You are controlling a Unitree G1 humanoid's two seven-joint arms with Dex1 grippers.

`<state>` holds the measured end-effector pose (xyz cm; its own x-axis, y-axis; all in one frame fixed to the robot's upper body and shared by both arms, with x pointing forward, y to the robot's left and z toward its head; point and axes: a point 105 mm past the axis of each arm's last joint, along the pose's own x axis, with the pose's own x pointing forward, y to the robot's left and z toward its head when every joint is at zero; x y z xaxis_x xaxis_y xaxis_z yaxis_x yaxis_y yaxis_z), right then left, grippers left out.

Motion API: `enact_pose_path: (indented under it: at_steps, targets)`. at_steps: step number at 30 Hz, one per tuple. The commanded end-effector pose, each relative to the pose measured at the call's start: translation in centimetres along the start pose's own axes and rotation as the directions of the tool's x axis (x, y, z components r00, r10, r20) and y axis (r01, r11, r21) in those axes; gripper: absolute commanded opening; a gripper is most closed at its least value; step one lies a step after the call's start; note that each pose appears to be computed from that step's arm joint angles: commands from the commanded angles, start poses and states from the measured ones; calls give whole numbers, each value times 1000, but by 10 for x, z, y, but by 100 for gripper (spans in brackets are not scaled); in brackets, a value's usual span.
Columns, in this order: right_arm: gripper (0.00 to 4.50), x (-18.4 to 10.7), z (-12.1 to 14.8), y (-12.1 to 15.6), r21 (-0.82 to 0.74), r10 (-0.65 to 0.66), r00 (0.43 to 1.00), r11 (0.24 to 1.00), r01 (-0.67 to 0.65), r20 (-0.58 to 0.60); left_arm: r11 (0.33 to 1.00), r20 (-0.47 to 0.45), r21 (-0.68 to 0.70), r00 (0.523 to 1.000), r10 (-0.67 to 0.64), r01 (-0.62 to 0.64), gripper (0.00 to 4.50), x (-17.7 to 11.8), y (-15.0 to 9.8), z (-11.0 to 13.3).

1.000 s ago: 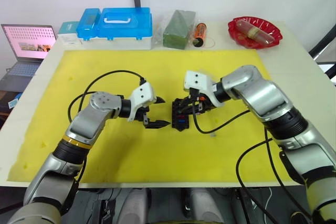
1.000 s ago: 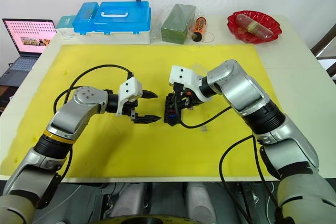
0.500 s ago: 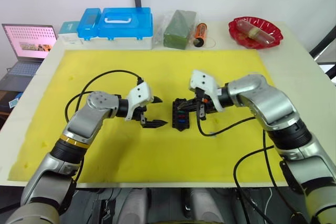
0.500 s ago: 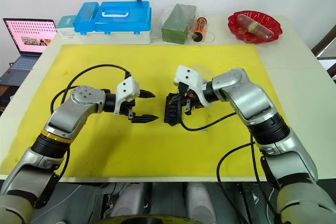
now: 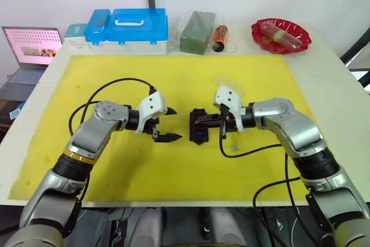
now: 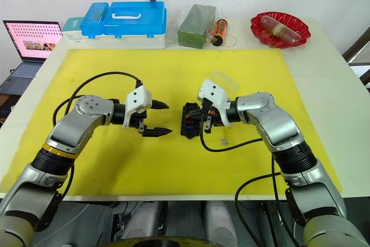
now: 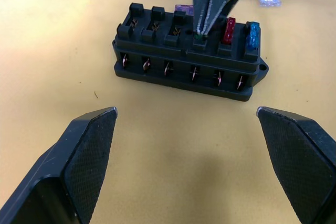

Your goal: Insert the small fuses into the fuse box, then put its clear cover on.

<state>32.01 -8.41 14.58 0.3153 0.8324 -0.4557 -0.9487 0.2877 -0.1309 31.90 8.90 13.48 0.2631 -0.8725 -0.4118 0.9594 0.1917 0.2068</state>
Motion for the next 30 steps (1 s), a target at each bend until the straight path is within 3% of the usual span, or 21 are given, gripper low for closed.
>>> enact_pose_path:
  at_steps: [1, 8, 13, 20, 24, 30]
  targets:
    - [2, 2, -26, -3, 37, -21, 996, 999, 24, -81, 999, 26, 49, 1000, 15, -17, 450, -5, 0, 12]
    - [2, 4, -29, 5, 60, 6, 996, 998, -1, -87, 998, 21, 54, 1000, 12, -13, 450, -7, -2, 14]
    - [2, -3, 11, 7, 47, 8, 997, 999, -11, 76, 998, 33, 62, 999, 7, -9, 450, -12, -1, 21]
    - [2, -47, 62, -1, 2, -72, 965, 997, 73, 252, 1000, 148, 9, 989, 2, -4, 450, -34, 1, 45]
    - [2, -78, 57, -7, -56, -142, 961, 986, 160, 238, 1000, 159, -9, 987, 17, -16, 450, -42, 1, 51]
    - [2, -133, 17, -12, -32, -209, 977, 977, 210, 26, 998, 54, -69, 998, 18, -14, 450, -63, 0, 35]
